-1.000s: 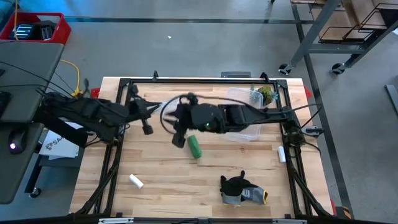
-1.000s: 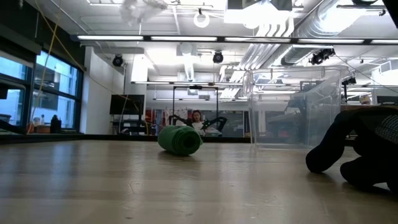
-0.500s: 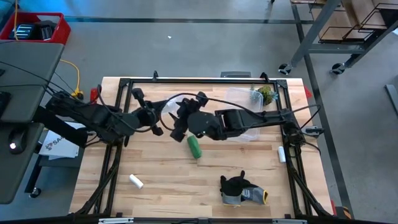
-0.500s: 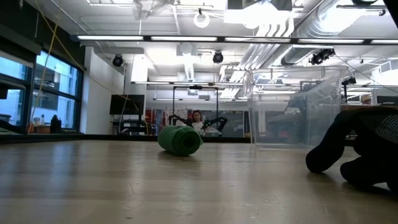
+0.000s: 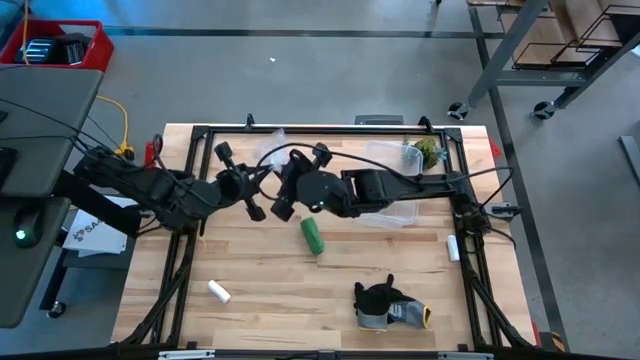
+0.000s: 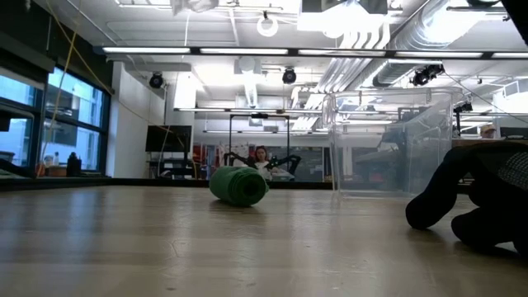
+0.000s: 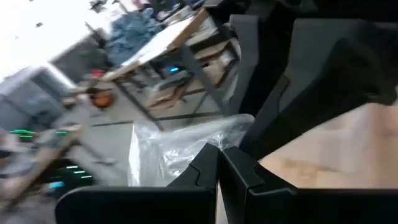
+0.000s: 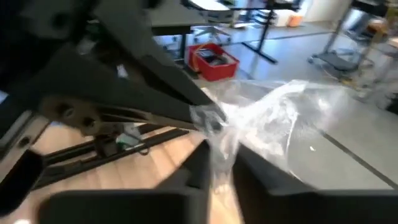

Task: Roll bandage
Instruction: Open the transparent zip bag

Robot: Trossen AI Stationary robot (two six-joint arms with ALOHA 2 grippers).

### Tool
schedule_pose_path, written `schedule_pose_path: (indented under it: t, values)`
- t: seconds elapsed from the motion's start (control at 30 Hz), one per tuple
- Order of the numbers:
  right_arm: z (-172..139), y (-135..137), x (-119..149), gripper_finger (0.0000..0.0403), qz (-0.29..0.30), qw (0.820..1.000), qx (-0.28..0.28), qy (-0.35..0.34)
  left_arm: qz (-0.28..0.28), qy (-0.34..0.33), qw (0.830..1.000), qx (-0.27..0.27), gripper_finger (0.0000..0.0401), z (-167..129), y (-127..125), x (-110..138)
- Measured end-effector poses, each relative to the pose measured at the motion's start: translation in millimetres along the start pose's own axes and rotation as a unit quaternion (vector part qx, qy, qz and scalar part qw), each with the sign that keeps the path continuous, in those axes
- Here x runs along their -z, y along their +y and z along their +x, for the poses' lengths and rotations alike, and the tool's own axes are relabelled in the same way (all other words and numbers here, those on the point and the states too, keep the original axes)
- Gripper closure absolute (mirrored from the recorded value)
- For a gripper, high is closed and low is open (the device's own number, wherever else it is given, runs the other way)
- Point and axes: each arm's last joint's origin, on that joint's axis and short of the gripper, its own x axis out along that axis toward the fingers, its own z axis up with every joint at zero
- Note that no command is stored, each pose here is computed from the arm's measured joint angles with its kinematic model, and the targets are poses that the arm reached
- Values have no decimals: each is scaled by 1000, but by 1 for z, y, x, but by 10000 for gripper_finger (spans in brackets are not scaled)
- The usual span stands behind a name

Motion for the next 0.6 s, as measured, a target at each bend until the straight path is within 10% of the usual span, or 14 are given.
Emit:
schedule_pose_path:
  t: [0.33, 0.6]
  values:
    - [-7, 12, 1, 401, -81, 981, -177, 16, -95, 12, 987, 126, 401, -9, 32, 16]
    - [1, 24, 8, 402, -112, 969, -222, 12, -139, 89, 983, 74, 401, 15, 49, 39]
